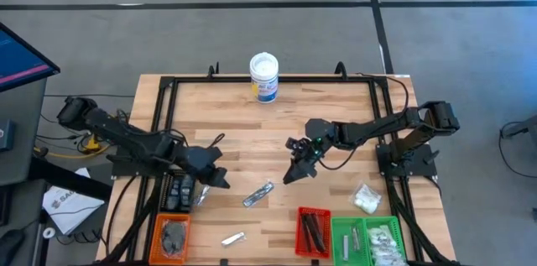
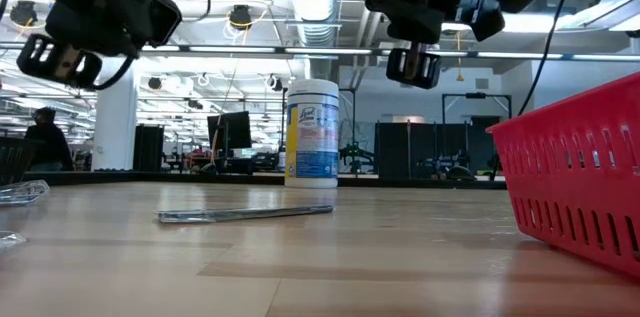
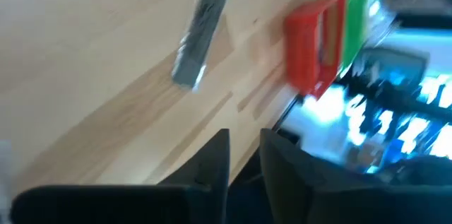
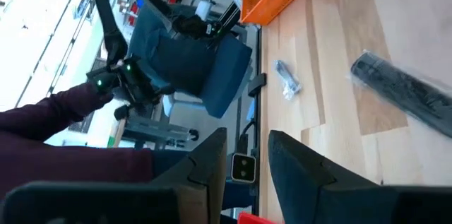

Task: Pick & Place Travel size toiletries
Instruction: Put the silver nail cutter into the left green bin

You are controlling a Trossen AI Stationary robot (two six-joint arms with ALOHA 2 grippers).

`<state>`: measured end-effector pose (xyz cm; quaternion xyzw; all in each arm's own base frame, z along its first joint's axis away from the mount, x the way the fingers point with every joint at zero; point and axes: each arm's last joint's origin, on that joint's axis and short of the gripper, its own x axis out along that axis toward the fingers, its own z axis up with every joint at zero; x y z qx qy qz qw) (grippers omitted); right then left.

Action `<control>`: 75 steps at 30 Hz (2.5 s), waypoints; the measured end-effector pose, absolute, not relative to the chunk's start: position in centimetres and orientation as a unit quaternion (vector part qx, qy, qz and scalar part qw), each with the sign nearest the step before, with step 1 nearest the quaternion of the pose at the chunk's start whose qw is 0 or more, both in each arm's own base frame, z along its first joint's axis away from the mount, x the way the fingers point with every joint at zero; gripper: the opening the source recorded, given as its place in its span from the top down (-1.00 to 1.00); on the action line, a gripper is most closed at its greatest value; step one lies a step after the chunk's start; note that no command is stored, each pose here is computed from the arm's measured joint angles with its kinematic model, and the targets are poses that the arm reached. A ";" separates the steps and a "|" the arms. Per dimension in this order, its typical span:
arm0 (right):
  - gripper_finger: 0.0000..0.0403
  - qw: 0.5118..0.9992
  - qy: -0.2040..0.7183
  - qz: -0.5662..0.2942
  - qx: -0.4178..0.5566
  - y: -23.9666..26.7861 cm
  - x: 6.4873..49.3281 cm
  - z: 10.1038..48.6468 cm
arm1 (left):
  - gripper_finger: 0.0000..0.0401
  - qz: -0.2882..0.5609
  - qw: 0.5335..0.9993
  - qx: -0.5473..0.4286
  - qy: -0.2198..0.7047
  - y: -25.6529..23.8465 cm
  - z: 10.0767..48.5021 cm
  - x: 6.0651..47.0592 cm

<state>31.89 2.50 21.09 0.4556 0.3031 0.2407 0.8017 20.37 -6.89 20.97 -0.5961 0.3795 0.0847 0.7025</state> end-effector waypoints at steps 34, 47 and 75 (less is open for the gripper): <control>0.65 0.804 0.237 0.060 0.542 -0.7 32.4 21.0 | 1.00 0.011 0.677 -0.125 0.725 -9.4 18.7 23.8; 0.65 0.805 0.237 0.064 0.541 -0.5 32.4 21.0 | 1.00 0.026 0.625 -0.052 0.779 -9.4 15.1 24.7; 0.65 0.809 0.217 0.070 0.541 -0.2 32.6 21.4 | 1.00 0.035 0.790 -0.075 0.608 -6.1 20.0 27.1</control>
